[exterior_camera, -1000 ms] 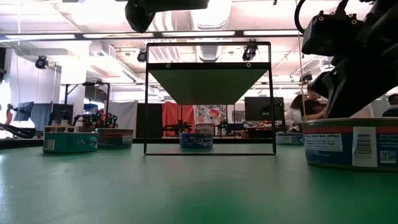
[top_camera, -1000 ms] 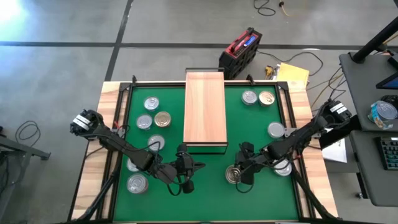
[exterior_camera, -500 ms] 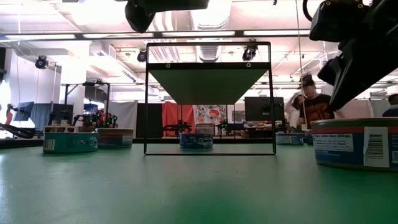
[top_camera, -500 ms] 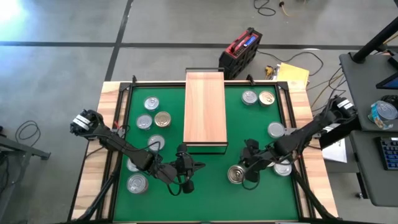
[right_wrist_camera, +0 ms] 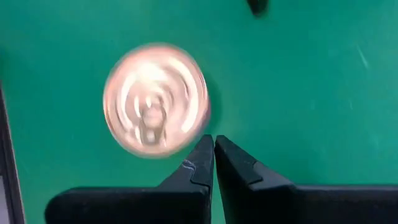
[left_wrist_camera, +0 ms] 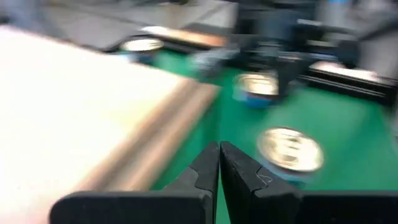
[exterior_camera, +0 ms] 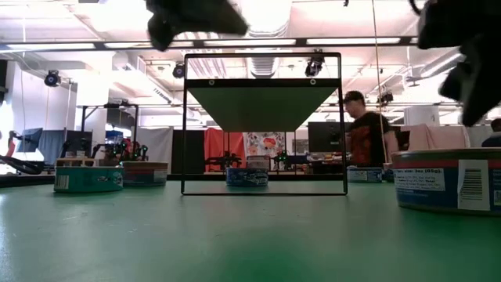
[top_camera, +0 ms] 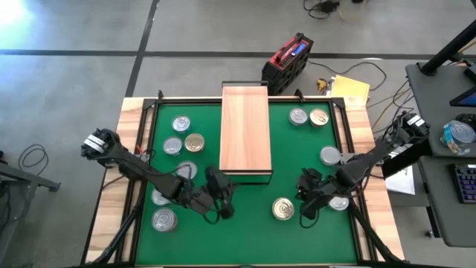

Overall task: Stack canned seafood by type on shelf
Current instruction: Put the bottom center dark blue tuna can on the shelf

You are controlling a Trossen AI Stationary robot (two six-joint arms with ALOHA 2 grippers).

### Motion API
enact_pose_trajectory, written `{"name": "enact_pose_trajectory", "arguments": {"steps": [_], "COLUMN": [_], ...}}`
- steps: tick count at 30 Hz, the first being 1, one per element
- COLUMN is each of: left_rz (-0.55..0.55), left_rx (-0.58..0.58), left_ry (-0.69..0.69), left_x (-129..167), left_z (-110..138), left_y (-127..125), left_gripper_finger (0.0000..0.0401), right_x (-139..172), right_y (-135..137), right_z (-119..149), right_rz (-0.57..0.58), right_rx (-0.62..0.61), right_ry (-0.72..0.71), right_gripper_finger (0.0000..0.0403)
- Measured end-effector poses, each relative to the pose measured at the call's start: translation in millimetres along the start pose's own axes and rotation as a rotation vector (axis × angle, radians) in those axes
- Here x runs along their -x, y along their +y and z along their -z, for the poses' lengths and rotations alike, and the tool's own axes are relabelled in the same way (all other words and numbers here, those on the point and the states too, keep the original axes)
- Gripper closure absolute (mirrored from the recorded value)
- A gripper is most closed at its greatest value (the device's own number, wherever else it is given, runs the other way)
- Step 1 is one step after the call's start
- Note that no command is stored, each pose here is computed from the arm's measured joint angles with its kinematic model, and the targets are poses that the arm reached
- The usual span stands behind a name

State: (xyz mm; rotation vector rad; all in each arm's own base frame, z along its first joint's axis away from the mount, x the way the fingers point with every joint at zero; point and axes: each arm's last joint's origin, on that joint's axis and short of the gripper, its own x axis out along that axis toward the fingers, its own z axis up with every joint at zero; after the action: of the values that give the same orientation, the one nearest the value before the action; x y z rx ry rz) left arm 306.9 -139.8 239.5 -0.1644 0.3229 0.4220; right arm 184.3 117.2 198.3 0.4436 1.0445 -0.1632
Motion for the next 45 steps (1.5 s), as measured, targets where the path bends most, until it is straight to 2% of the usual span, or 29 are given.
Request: {"name": "enact_pose_trajectory", "arguments": {"steps": [2, 4, 7, 11, 13, 21, 25, 29, 38, 45], "left_rz": [-0.06, -0.069, -0.013, 0.119, 0.147, 0.137, 0.145, 0.145, 0.155, 0.155], "left_rx": [0.003, 0.02, 0.051, 0.048, 0.044, 0.014, 0.004, 0.001, -0.016, -0.017], "left_ry": [0.029, 0.079, 0.165, 0.274, 0.301, 0.328, 0.317, 0.317, 0.305, 0.305], "left_x": [7.9, 16.5, 26.2, 28.4, 27.4, 20.0, 18.3, 18.3, 18.2, 18.2], "left_z": [-2.2, -3.8, -7.5, -4.7, -2.3, 9.9, 10.4, 10.6, 9.6, 9.7], "left_y": [9.7, 17.5, 24.8, 21.6, 19.6, 13.8, 11.9, 11.7, 10.8, 10.9], "left_gripper_finger": [0.0401, 0.0401, 0.0401, 0.0401, 0.0401, 0.0401, 0.0401, 0.0401, 0.0401, 0.0401], "right_x": [4.3, 6.5, 7.3, 2.2, -1.9, -23.7, -34.2, -44.0, -66.4, -86.5], "right_y": [5.5, 11.8, 23.7, 33.8, 36.3, 45.9, 52.3, 52.7, 61.2, 64.5], "right_z": [3.7, 8.0, 10.9, 15.1, 15.7, 7.6, 4.9, 8.1, 32.8, 63.8], "right_rz": [0.029, 0.058, 0.051, 0.043, 0.051, 0.074, 0.021, 0.049, 0.156, 0.243], "right_rx": [-0.024, -0.035, -0.043, -0.037, -0.037, -0.003, 0.032, 0.028, 0.045, 0.064], "right_ry": [0.037, 0.068, 0.088, 0.139, 0.146, -0.013, -0.012, 0.0, -0.078, -0.133], "right_gripper_finger": [0.0394, 0.0394, 0.0394, 0.0394, 0.0394, 0.0394, 0.0394, 0.0394, 0.0394, 0.0394]}}
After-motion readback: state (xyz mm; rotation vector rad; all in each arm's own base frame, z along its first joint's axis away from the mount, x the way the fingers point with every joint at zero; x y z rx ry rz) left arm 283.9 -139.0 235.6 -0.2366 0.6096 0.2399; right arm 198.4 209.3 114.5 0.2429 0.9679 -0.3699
